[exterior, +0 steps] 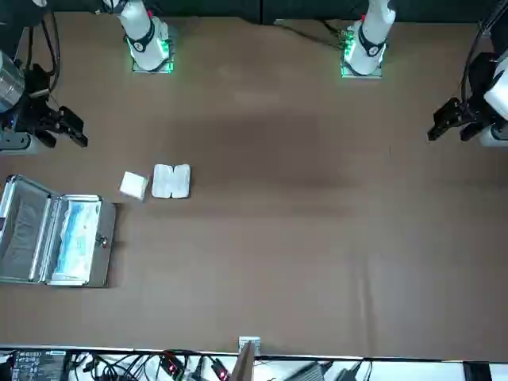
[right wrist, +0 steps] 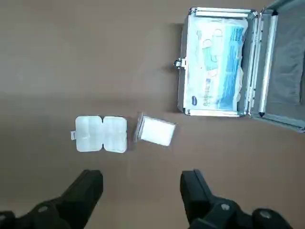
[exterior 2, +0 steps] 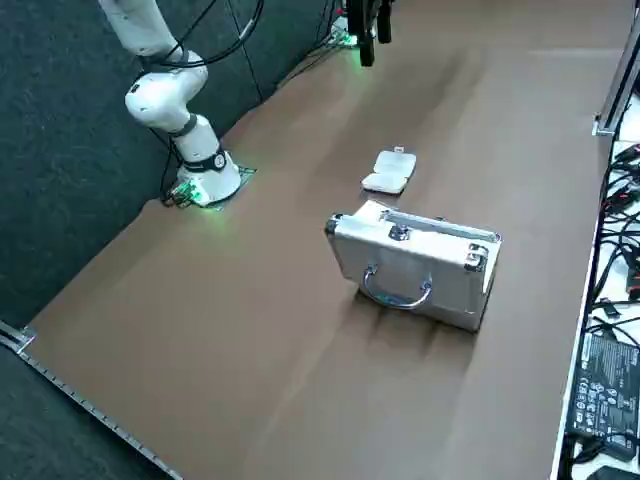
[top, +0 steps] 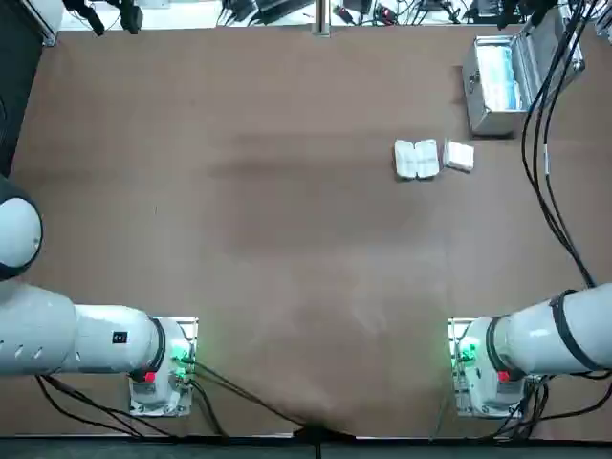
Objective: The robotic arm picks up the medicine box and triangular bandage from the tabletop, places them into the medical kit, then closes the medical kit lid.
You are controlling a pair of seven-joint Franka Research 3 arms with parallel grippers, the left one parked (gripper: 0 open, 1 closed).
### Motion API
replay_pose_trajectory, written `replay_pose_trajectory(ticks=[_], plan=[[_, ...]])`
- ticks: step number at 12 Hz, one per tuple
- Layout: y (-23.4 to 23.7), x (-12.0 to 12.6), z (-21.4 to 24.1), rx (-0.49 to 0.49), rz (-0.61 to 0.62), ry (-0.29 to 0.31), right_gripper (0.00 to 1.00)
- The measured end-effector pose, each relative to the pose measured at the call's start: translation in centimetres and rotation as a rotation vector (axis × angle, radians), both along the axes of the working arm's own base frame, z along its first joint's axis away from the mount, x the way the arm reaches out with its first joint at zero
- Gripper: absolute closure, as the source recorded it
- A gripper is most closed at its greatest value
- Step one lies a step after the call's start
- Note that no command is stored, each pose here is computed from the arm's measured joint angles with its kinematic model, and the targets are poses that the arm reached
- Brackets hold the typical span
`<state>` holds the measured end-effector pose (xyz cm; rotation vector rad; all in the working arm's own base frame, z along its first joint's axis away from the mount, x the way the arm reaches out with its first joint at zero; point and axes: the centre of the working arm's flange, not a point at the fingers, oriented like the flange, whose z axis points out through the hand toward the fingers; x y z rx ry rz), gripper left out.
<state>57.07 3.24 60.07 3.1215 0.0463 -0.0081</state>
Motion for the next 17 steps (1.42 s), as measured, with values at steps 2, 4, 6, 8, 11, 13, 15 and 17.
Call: replay_pose_trajectory(ticks=[2, 4, 6, 8, 11, 13, 15, 17], plan=[[0.0, -0.1, 0.0, 0.000, -0.003, 0.009, 0.00], [0.2, -0.3, -0.1, 0.003, -0.003, 0.022, 0.00], [1.5, -0.4, -0.2, 0.005, 0.005, 0.026, 0.00], [5.1, -0.4, -1.7, 0.000, 0.023, 0.056, 0.00], [11.7, -0.1, -6.7, -0.016, 0.078, 0.106, 0.00], [16.7, -0.3, -12.8, -0.025, 0.088, 0.108, 0.00], [19.2, -1.1, -16.2, -0.028, 0.081, 0.102, 0.00], [21.7, -2.2, -19.1, -0.036, 0.077, 0.106, 0.02]])
